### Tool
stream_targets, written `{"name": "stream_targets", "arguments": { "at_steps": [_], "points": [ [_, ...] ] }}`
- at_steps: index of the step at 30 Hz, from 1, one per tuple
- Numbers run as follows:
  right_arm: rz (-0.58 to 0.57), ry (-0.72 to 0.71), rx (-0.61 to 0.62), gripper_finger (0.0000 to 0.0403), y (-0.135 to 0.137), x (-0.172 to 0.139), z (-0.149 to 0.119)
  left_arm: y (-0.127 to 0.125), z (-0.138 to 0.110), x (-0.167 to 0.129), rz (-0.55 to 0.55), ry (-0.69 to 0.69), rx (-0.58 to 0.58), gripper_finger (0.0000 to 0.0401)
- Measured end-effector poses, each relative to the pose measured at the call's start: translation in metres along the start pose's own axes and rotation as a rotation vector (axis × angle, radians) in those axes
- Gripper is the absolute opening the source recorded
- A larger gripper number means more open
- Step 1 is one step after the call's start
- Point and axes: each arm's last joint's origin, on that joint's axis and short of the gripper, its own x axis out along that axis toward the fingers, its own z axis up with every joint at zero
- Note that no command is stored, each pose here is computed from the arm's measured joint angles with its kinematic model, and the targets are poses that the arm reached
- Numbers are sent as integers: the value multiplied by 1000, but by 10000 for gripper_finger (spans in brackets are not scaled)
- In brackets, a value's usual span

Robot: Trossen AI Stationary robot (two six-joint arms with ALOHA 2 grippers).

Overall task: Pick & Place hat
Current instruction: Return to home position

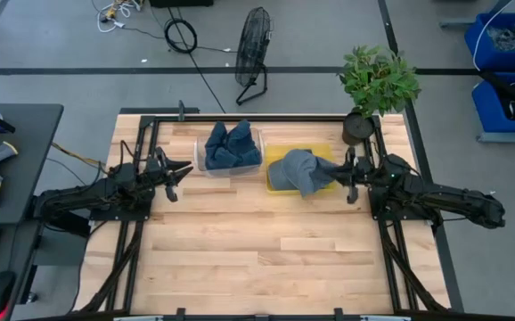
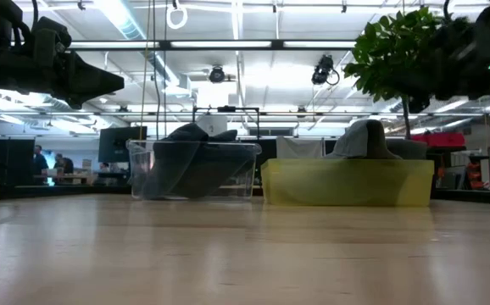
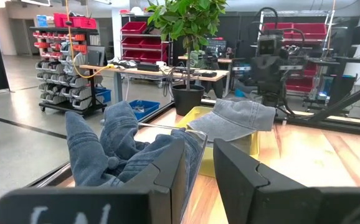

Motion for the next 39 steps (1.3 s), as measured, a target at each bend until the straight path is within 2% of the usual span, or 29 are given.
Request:
{"name": "stream_targets", "arguments": {
  "at_steps": [3, 5, 9, 16, 23, 29, 39],
  "points": [
    [142, 16, 45, 13, 6, -2, 0, 0, 0, 0, 0, 0, 0, 87],
    [180, 31, 58, 13, 9, -3, -2, 0, 0, 0, 0, 0, 0, 87],
    [86, 8, 21, 13, 8, -4, -1, 0, 0, 0, 0, 0, 0, 87],
    [-100, 99, 98, 13, 5, -4, -12, 0, 0, 0, 0, 0, 0, 87],
    [-49, 87, 85, 13, 12, -4, -11, 0, 0, 0, 0, 0, 0, 87],
    [-131, 60, 89, 13, 12, -9, -10, 0, 0, 0, 0, 1, -1, 87],
    [-89, 0, 39, 13, 14, -13, -5, 0, 0, 0, 0, 1, 0, 87]
  ]
}}
